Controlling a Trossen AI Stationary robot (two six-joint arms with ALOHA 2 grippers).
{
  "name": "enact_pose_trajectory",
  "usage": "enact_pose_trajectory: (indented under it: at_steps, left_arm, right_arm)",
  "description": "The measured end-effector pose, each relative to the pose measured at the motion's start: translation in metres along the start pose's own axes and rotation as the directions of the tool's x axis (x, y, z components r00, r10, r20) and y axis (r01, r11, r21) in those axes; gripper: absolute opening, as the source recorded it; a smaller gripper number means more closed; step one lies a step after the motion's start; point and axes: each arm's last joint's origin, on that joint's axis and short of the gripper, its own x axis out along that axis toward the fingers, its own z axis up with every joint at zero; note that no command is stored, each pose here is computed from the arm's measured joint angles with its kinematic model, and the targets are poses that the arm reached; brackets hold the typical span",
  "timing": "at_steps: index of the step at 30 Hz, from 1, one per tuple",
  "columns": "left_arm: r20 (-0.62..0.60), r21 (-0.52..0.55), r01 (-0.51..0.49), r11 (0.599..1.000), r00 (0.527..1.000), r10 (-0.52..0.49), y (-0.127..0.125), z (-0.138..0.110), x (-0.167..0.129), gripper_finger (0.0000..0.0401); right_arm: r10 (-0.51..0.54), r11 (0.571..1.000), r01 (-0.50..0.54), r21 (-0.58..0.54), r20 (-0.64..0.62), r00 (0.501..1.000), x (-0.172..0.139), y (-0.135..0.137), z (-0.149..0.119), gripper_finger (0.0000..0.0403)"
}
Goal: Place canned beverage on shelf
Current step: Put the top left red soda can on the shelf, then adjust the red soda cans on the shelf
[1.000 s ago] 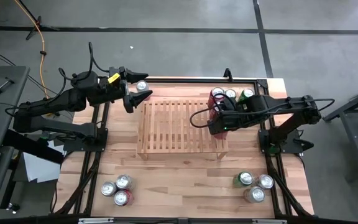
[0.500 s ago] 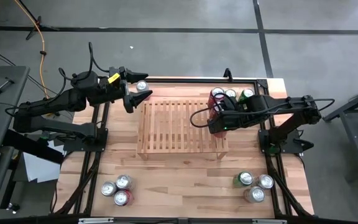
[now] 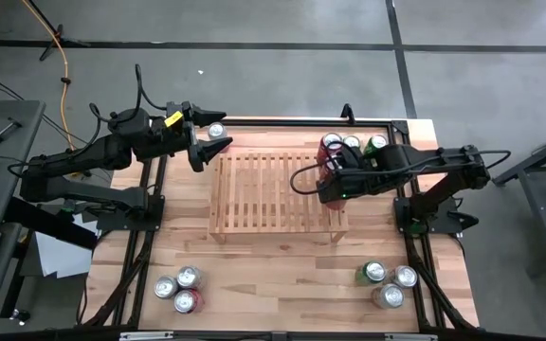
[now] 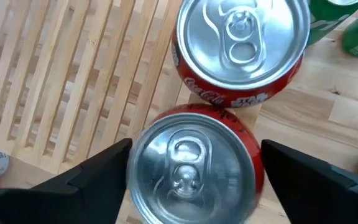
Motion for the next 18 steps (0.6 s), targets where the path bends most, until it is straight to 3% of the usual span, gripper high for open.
enact_pose_trajectory:
  at_steps: [7, 18]
  left_arm:
    - [0.0, -0.004, 0.0, 1.0, 1.0, 0.0, 0.0, 0.0, 0.0, 0.0394]
    - [0.0, -0.003, 0.0, 1.0, 1.0, 0.0, -0.0001, 0.0, 0.0, 0.0394]
  right_arm:
    - [0.001, 1.0, -0.001, 0.0, -0.002, 1.0, -0.0005, -0.0004, 0.0001, 0.0385]
    - [0.014, 1.0, -0.014, 0.004, -0.011, 1.0, -0.0038, -0.0029, 0.0005, 0.0389]
